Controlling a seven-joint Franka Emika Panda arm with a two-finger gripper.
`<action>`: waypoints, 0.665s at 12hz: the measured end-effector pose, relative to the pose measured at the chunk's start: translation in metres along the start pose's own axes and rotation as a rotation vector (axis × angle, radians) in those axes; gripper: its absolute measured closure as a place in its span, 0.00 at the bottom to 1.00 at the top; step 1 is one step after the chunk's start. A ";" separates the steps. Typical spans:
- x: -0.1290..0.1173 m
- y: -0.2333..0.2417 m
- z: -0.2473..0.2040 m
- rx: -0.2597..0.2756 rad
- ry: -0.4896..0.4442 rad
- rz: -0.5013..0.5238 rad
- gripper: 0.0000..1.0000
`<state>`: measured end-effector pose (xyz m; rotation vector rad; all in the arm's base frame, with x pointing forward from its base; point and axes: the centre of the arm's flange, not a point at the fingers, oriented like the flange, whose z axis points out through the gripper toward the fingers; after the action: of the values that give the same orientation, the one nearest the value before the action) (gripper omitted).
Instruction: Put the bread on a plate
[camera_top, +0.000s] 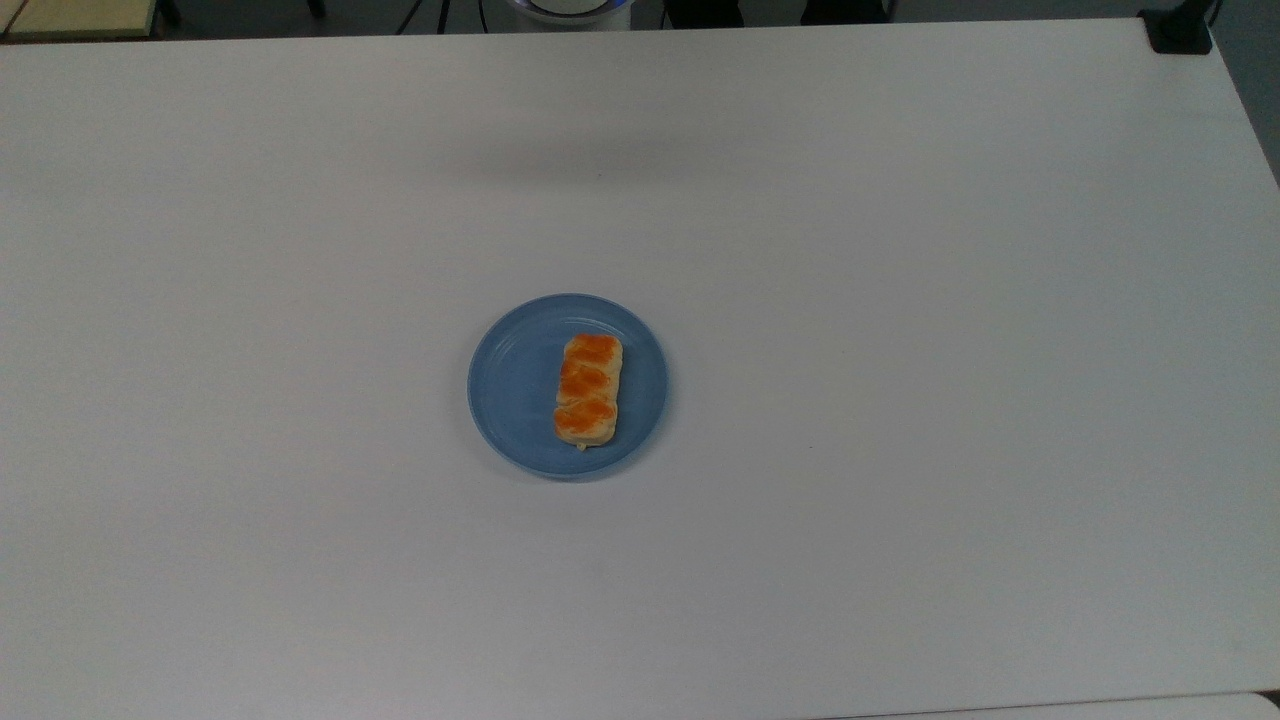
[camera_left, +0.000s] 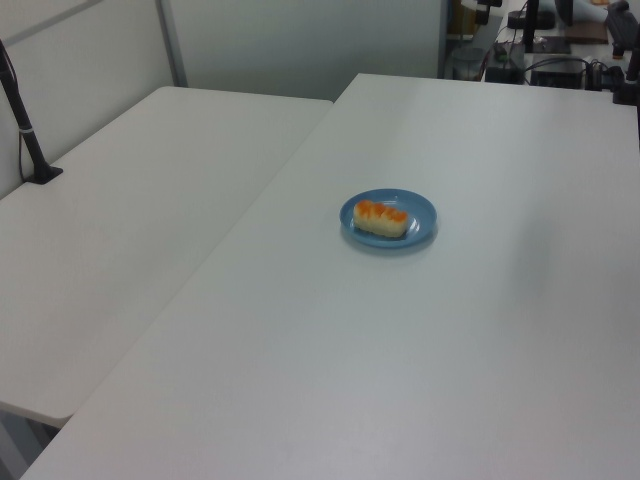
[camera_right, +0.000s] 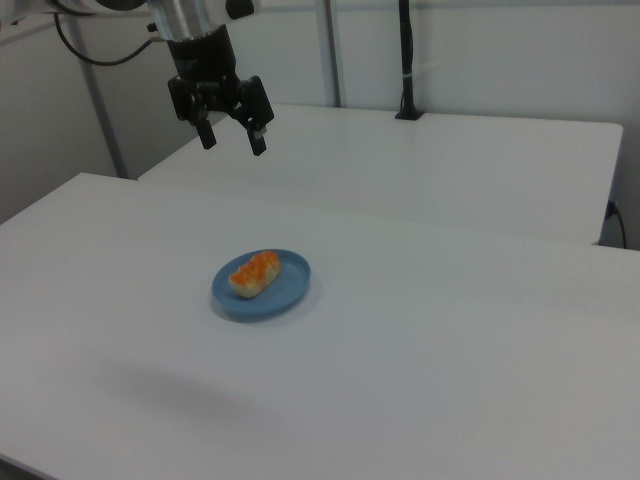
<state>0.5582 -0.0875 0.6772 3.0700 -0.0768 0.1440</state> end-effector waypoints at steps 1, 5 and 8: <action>0.003 -0.010 0.007 0.001 -0.011 -0.017 0.00; 0.020 -0.050 0.044 0.008 0.022 -0.032 0.00; 0.019 -0.045 0.049 0.008 0.013 -0.023 0.00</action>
<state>0.5842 -0.0471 0.6278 3.0762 -0.0398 0.1628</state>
